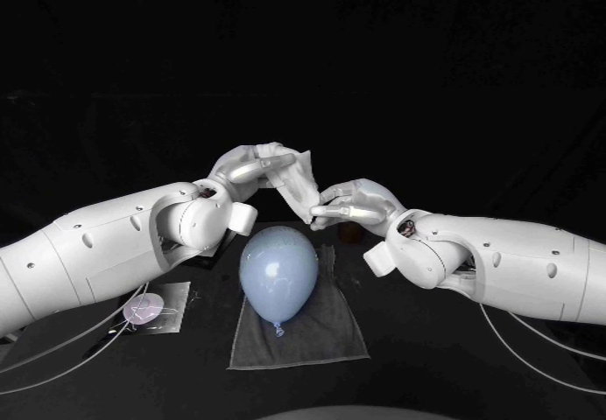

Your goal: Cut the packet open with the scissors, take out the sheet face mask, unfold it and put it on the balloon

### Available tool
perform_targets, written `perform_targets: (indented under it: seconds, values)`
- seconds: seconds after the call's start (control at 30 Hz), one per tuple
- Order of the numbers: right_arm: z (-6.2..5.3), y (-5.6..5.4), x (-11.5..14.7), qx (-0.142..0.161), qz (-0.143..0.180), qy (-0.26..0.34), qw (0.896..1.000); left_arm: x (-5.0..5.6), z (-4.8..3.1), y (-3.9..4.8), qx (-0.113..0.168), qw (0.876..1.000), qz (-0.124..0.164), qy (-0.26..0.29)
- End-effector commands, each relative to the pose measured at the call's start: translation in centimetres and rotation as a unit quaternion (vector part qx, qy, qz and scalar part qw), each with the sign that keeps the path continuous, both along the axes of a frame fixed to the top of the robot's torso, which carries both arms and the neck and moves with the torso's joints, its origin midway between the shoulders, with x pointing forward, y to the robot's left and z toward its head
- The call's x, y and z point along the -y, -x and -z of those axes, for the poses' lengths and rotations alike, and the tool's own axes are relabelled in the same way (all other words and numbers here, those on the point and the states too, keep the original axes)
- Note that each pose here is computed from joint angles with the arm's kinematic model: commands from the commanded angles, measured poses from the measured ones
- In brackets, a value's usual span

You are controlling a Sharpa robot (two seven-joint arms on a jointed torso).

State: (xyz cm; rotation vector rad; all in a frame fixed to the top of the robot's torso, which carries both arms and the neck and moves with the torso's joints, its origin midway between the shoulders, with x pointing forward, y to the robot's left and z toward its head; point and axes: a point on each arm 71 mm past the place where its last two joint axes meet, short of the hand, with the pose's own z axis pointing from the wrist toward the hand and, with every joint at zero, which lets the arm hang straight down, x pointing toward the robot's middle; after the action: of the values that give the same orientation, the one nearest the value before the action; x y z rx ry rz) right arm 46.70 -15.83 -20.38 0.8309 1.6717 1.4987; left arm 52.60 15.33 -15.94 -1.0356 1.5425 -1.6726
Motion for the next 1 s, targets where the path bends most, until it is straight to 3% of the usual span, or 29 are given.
perform_targets:
  seconds: [0.03, 0.3, 0.67, 1.0]
  values:
    - [-0.4, 0.2, -0.1, 0.02, 0.001, 0.006, 1.0, 0.0, -0.25, -0.36, 0.043, 0.998, -0.014, -0.036]
    - [-1.4, 0.6, 0.0, 0.034, -0.007, 0.007, 0.999, -0.2, -0.05, -1.34, 0.09, 0.992, -0.03, -0.079]
    - [-4.4, -1.0, -0.4, 0.069, -0.001, 0.02, 0.997, 1.2, 0.2, -1.2, 0.149, 0.979, 0.014, -0.141]
    - [-7.3, -2.9, -1.6, 0.079, 0.0, 0.028, 0.996, 2.5, 0.68, -0.83, 0.162, 0.972, 0.051, -0.16]
